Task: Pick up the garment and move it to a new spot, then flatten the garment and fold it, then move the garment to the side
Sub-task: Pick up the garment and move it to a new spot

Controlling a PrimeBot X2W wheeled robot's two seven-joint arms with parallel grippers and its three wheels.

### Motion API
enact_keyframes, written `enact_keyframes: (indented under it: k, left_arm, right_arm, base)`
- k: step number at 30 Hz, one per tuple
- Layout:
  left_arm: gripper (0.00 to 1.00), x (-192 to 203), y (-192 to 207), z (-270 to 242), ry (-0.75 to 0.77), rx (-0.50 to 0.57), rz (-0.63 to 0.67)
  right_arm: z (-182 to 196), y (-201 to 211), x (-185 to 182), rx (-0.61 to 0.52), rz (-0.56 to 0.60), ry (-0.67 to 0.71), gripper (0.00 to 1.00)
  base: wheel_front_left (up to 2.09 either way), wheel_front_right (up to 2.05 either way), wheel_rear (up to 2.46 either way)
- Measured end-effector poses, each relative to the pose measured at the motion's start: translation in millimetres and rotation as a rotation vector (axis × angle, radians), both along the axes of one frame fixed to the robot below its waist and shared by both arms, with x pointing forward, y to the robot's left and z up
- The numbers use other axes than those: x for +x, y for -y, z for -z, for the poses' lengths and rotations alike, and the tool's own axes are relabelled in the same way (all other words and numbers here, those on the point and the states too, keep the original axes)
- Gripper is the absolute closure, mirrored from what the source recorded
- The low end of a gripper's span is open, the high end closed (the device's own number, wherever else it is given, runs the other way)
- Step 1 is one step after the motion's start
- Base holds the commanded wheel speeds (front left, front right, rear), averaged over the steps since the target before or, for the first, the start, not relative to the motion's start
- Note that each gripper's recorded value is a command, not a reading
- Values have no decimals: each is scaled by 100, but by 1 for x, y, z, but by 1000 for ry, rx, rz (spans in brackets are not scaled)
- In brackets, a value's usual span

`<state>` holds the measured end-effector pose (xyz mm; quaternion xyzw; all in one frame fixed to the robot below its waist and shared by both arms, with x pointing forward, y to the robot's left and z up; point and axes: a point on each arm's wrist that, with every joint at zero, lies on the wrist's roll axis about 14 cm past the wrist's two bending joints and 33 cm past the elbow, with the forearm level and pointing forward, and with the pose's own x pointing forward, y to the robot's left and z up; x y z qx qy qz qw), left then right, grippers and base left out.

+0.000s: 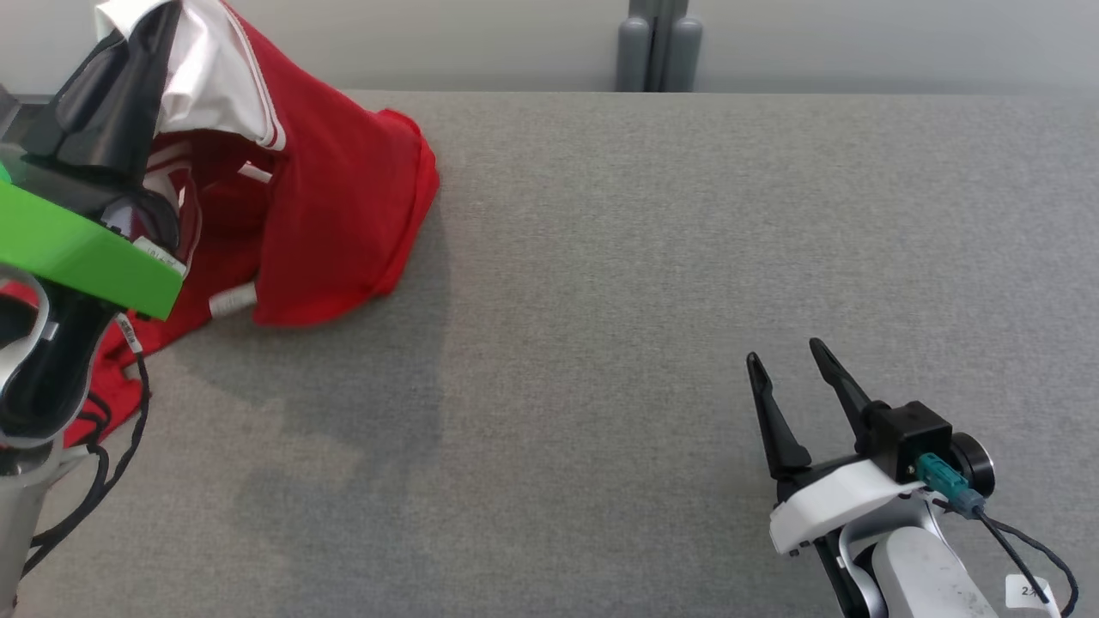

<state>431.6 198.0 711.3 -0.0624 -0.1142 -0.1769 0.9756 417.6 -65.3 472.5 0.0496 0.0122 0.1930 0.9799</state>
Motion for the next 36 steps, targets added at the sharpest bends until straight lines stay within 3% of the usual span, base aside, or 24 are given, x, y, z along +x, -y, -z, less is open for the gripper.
enact_keyframes:
  k: [8,14,25,31,36]
  left_arm:
    - [100,-36,85,-62,126,-56,304]
    - [100,-35,120,-67,115,-46,397]
    - [100,23,203,-6,-119,-94,507]
    - [100,52,258,6,-118,-113,525]
    - [100,57,311,60,-237,-118,564]
  right_arm:
    - [-3,46,-14,13,132,-5,0]
    - [-8,71,-25,36,208,3,0]
    - [-13,126,-47,67,378,7,0]
    - [-9,151,-60,67,459,-10,0]
    - [-5,162,-65,63,497,-26,0]
  base:
    - [0,0,0]
    - [0,0,0]
    - [0,0,0]
    - [0,0,0]
    - [0,0,0]
